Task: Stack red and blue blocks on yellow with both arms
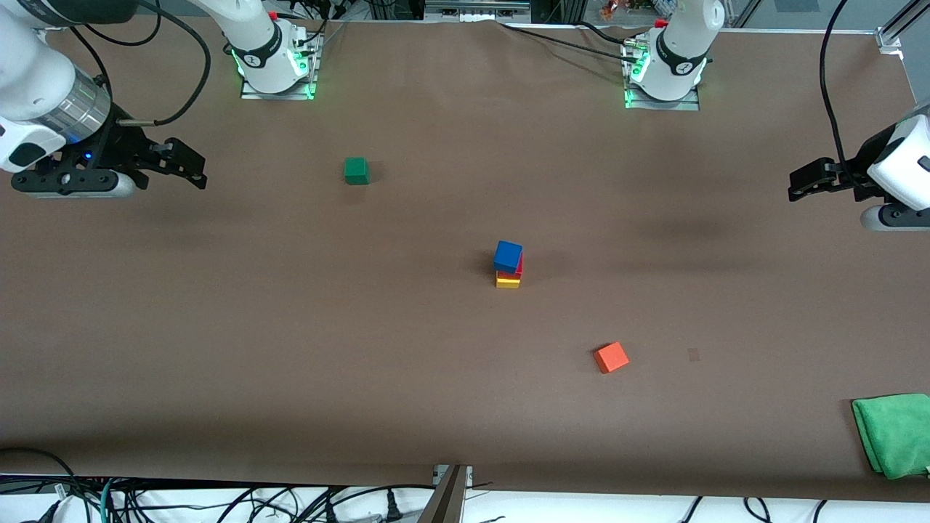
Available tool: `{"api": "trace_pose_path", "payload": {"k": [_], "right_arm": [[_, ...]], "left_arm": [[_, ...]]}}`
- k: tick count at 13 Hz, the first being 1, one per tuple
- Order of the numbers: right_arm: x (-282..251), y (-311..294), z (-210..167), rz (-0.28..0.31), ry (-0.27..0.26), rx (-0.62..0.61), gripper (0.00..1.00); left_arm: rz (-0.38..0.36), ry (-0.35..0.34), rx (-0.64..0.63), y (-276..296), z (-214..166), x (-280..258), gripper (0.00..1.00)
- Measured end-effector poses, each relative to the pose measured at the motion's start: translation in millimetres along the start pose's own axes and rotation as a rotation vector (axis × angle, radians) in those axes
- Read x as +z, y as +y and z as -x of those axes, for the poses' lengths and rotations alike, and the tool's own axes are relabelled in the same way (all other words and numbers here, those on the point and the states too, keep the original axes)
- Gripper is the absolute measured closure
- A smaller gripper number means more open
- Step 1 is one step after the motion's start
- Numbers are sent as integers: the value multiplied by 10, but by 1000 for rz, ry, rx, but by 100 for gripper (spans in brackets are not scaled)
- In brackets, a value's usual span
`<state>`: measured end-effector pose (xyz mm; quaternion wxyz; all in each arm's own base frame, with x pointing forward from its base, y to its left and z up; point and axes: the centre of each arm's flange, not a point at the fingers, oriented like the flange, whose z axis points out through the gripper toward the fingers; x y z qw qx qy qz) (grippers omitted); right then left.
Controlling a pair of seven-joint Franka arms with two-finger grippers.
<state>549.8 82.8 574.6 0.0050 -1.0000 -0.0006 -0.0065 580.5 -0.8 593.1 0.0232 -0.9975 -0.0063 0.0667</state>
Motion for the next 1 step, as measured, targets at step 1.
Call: {"api": "trace_pose_path", "payload": {"k": [1], "right_arm": [[-28,-10,-33,14,8,-8,0]], "left_arm": [[0,0,0,0,-3,-1,0]]}}
